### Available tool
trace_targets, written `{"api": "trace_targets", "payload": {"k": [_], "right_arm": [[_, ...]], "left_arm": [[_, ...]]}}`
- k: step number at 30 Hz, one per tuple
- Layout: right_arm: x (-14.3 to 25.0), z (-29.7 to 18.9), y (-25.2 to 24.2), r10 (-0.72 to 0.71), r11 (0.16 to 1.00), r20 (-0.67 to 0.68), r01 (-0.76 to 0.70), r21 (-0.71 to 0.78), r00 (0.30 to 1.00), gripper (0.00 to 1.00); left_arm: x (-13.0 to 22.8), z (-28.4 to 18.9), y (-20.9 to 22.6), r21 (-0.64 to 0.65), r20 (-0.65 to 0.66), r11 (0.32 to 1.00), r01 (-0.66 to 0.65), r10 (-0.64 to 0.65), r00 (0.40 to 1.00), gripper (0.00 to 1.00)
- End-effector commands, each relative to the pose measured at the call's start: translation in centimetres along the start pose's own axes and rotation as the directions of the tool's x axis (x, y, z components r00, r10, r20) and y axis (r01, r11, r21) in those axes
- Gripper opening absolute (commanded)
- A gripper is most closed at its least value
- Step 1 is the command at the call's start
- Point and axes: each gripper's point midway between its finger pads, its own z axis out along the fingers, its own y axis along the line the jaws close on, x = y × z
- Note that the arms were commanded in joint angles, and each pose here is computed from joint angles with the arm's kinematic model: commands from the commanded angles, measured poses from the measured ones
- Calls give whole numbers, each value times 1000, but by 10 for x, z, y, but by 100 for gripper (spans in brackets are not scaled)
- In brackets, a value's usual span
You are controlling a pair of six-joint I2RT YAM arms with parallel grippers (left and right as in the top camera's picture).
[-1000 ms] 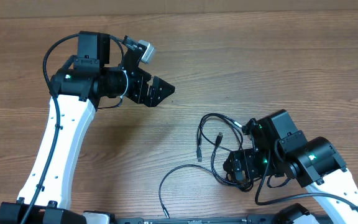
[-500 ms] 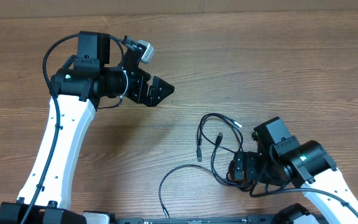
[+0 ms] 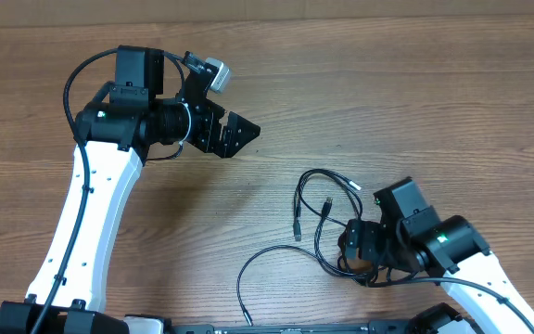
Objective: Untangle cables
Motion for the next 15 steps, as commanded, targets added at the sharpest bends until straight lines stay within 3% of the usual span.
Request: {"api": "trace_targets", "payload": {"k": [1,7,15], "right_arm": [[5,17,-12,30,999,2,-31,28,1000,92],[9,30,-22,57,997,6,-58,52,998,91],[9,30,-20,42,998,2,-42,40,999,81]], "left_arm": [[0,0,-2,-3,2,1000,-26,26,1000,100],[-1,0,-2,-3,2,999,-33,33,999,100],[-1,0,-2,-3,3,999,-34,34,999,100]]}}
